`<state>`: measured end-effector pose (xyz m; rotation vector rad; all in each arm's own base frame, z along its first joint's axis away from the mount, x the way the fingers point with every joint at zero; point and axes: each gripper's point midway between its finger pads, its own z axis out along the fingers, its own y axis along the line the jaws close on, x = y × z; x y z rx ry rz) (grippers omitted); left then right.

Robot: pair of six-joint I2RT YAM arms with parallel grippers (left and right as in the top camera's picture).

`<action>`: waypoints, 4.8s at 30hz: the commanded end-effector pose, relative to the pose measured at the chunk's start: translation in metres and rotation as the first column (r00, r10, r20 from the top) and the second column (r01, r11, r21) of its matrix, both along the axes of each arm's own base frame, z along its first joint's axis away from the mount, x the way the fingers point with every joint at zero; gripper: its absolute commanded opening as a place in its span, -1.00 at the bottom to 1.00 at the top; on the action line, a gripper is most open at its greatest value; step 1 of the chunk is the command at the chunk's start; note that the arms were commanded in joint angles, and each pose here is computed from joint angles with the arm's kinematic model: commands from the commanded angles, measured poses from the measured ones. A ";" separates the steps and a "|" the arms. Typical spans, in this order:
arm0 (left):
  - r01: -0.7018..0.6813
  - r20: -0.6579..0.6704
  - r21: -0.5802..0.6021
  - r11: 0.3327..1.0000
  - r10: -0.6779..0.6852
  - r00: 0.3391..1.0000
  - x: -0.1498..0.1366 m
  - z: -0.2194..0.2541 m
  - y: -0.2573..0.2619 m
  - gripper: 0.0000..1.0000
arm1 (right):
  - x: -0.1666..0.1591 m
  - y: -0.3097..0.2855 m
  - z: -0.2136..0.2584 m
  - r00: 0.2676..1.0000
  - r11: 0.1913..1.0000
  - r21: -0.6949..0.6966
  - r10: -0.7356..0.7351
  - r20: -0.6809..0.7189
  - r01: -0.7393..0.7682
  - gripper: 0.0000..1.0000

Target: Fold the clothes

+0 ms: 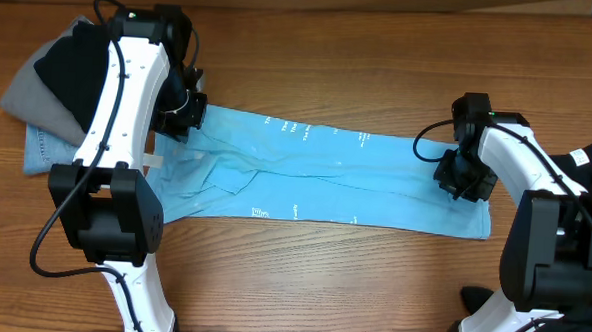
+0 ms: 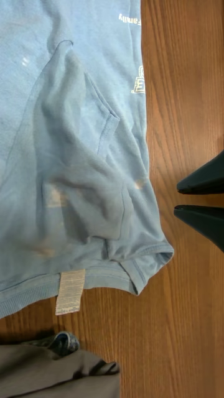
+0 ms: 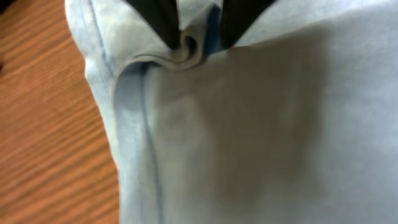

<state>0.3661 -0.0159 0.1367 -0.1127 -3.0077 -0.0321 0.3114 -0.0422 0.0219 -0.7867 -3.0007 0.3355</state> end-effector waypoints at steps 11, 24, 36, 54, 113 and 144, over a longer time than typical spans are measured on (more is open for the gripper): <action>0.004 0.005 0.006 1.000 -0.004 1.000 -0.006 0.009 0.001 -0.72 | -0.002 -0.027 0.029 0.993 0.993 -0.031 -0.110 0.044 0.112 -0.92; 0.175 -0.089 -0.300 0.938 -0.211 0.974 -0.038 -0.023 -0.069 -0.59 | -0.004 -0.027 0.052 0.987 0.992 -0.029 -0.122 0.100 0.126 -0.92; 0.307 -0.076 -0.215 0.927 -0.329 0.941 -0.054 -0.102 -0.088 -0.33 | -0.005 -0.027 0.052 0.988 0.992 -0.030 -0.121 0.095 0.124 -0.92; 0.312 -0.050 -0.191 0.931 -0.327 0.944 -0.057 -0.133 -0.084 -0.59 | -0.003 -0.027 0.052 0.987 0.992 -0.029 -0.121 0.102 0.125 -0.92; 0.239 -0.037 -0.172 0.956 -0.249 0.968 -0.032 -0.073 -0.090 -0.92 | -0.004 -0.027 0.052 0.987 0.992 -0.030 -0.121 0.102 0.125 -0.92; 0.225 -0.172 -0.234 0.946 -0.269 0.948 -0.078 -0.061 -0.136 -0.92 | -0.003 -0.028 0.052 0.988 0.992 -0.031 -0.117 0.101 0.121 -0.92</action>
